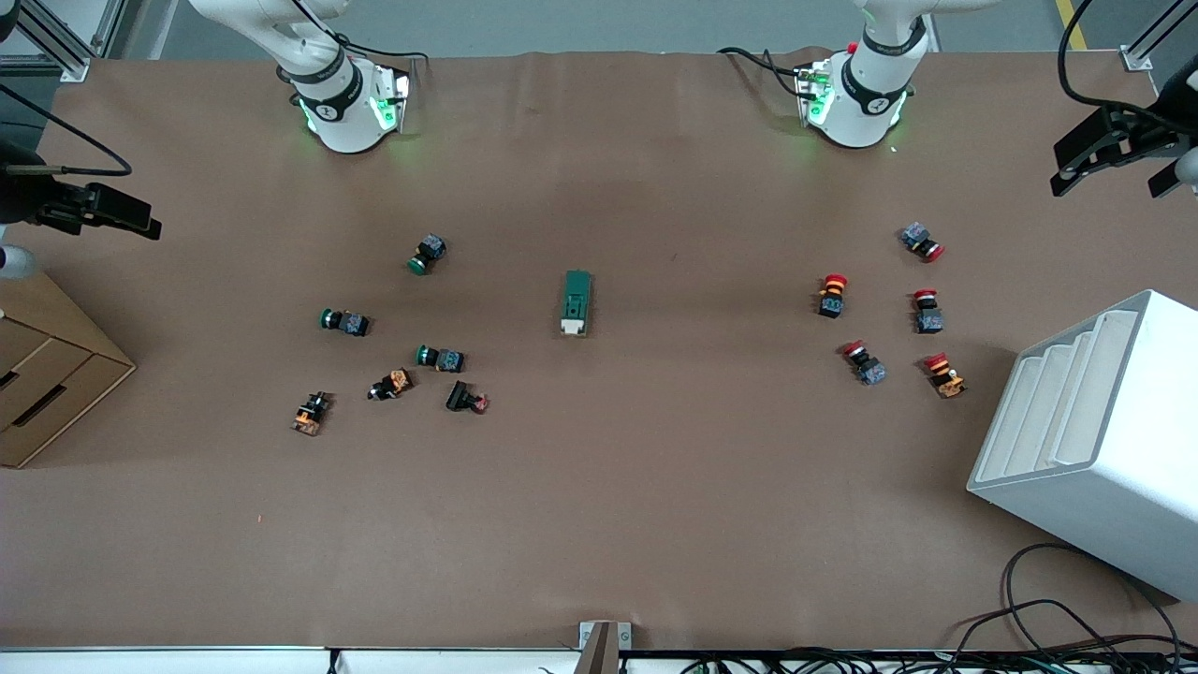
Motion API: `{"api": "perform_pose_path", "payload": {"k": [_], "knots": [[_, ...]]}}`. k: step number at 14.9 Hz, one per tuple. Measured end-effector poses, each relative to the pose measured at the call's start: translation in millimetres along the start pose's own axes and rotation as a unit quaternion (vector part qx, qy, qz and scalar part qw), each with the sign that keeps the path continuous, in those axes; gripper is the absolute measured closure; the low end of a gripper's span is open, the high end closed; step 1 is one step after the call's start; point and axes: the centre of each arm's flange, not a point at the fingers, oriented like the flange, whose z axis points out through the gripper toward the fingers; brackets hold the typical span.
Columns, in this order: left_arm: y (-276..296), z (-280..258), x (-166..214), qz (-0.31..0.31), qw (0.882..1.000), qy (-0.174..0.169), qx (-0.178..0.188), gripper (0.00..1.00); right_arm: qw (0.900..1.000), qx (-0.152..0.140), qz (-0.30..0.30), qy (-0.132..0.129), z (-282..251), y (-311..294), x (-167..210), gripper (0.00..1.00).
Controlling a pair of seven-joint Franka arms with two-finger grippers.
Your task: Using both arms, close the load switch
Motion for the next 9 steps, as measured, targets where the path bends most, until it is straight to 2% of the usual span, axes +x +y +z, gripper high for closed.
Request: {"api": "perform_pose_path", "payload": {"k": [9], "knots": [[15,4,-5,0.029,1.000,-0.006,-0.002,0.00,1.000,0.001,0.016,-0.008,-2,17,-1,0.00]]}}
